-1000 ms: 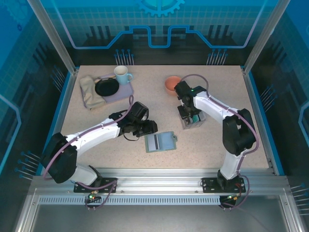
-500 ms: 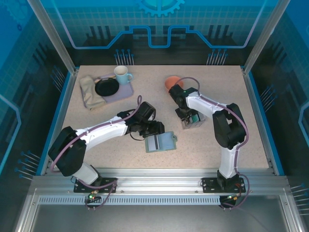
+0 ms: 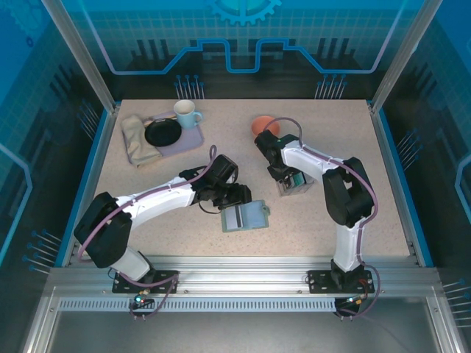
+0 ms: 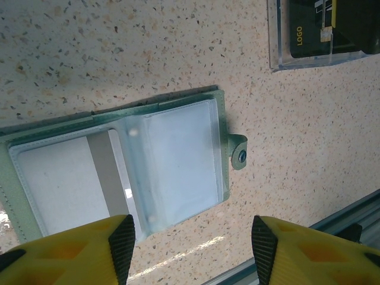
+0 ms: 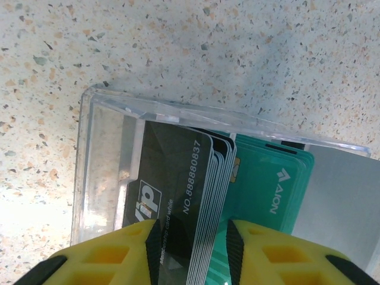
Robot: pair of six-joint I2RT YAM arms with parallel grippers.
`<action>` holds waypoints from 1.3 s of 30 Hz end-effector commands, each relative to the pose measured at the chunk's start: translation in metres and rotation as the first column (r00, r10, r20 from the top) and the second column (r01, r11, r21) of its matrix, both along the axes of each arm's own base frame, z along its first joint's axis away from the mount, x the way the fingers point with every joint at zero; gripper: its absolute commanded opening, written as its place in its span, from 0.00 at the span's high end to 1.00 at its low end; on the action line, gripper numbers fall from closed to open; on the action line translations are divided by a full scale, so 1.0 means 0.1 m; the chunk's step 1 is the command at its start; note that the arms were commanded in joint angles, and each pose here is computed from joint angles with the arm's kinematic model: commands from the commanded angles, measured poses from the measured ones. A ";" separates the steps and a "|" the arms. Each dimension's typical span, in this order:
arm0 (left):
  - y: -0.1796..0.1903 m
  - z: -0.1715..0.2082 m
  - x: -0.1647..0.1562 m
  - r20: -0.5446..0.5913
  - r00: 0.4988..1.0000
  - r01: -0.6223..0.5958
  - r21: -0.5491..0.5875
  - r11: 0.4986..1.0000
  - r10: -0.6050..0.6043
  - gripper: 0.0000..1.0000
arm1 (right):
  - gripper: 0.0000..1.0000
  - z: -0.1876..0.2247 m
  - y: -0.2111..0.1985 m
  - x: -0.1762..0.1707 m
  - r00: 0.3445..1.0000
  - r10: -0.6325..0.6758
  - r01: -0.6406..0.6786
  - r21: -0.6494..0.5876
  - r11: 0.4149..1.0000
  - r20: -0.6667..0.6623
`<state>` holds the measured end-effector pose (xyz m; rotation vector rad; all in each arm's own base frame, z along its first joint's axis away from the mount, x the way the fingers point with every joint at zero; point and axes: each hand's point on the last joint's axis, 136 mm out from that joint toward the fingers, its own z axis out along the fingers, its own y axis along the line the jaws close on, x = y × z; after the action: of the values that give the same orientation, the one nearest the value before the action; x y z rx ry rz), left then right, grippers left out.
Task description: Put the credit cards into the card holder
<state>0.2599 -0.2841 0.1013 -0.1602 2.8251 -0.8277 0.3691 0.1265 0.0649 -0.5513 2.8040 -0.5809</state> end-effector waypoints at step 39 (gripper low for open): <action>0.01 0.10 0.02 0.012 1.000 -0.017 -0.013 1.000 0.017 0.42 | 1.00 0.78 0.10 -0.25 0.996 -0.049 0.029 0.249 0.968 0.078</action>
<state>0.2598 -0.2832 0.1008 -0.1635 2.8264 -0.8211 0.3563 0.1320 0.1148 -0.4831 2.7588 -0.4046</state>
